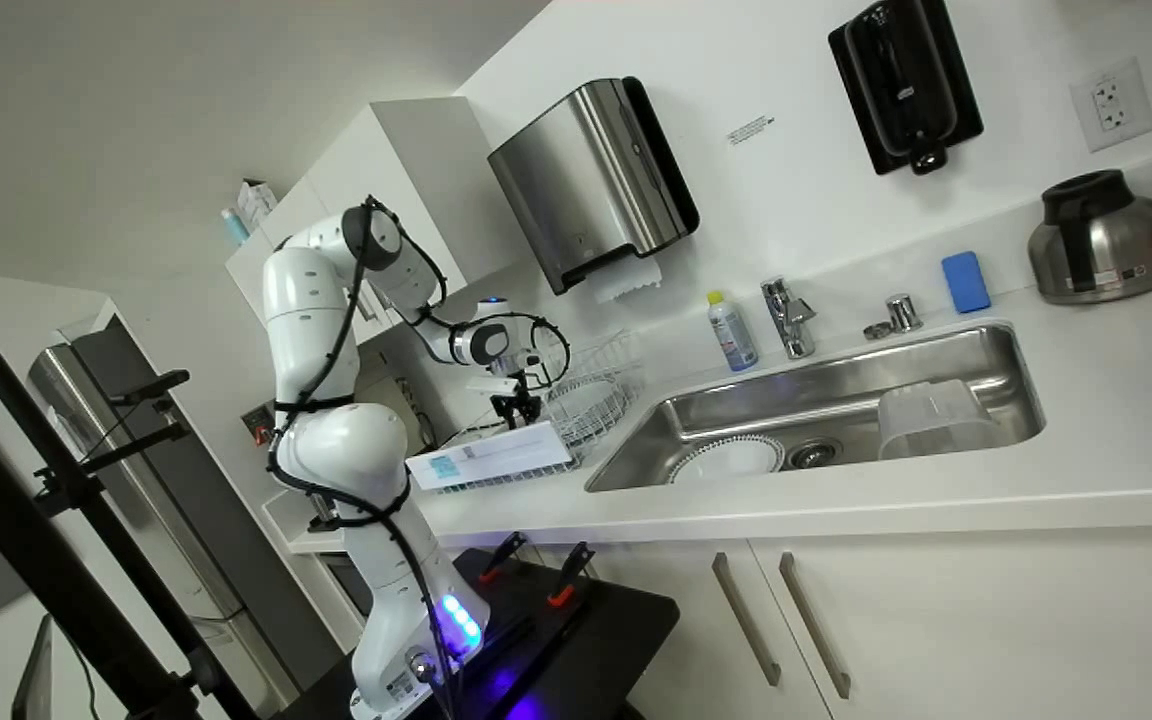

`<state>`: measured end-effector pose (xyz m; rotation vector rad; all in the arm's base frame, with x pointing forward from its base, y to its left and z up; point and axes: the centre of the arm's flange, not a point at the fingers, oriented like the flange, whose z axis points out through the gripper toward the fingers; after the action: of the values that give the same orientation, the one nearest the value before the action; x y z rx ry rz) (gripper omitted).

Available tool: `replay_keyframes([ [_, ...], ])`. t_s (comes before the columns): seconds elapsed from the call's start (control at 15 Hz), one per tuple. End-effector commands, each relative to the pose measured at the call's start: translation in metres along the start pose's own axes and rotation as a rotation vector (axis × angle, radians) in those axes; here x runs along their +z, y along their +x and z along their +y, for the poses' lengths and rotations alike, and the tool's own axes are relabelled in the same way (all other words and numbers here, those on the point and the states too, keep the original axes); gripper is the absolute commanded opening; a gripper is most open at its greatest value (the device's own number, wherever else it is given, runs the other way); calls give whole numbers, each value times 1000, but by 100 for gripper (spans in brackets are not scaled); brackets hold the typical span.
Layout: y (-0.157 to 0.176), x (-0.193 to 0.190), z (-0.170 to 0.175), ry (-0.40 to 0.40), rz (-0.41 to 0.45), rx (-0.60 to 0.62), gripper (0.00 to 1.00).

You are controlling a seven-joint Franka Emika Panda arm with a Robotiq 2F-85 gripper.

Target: Take the clear lid from the dish rack and put it in the sink

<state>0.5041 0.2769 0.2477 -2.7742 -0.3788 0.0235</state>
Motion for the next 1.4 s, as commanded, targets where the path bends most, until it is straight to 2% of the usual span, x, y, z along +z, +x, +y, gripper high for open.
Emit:
replay_keyframes([
  [0.0, 1, -12, -4, 45, 44, -12, 22],
  [0.07, 1, -17, -4, 50, 53, -17, 16],
  [0.2, 0, -22, -6, 67, 59, -29, 12],
  [0.33, 2, -25, -4, 67, 62, -35, 2],
  [0.4, 2, -25, -6, 74, 61, -40, 1],
  [0.47, 2, -25, -8, 79, 58, -50, 4],
  [0.6, 2, -25, -12, 95, 38, -74, 1],
  [0.93, 1, -35, -19, 178, -13, -138, 1],
  [1.07, 4, -36, -19, 157, 19, -113, 1],
  [1.33, -19, -82, -24, 132, 123, -8, 1],
])
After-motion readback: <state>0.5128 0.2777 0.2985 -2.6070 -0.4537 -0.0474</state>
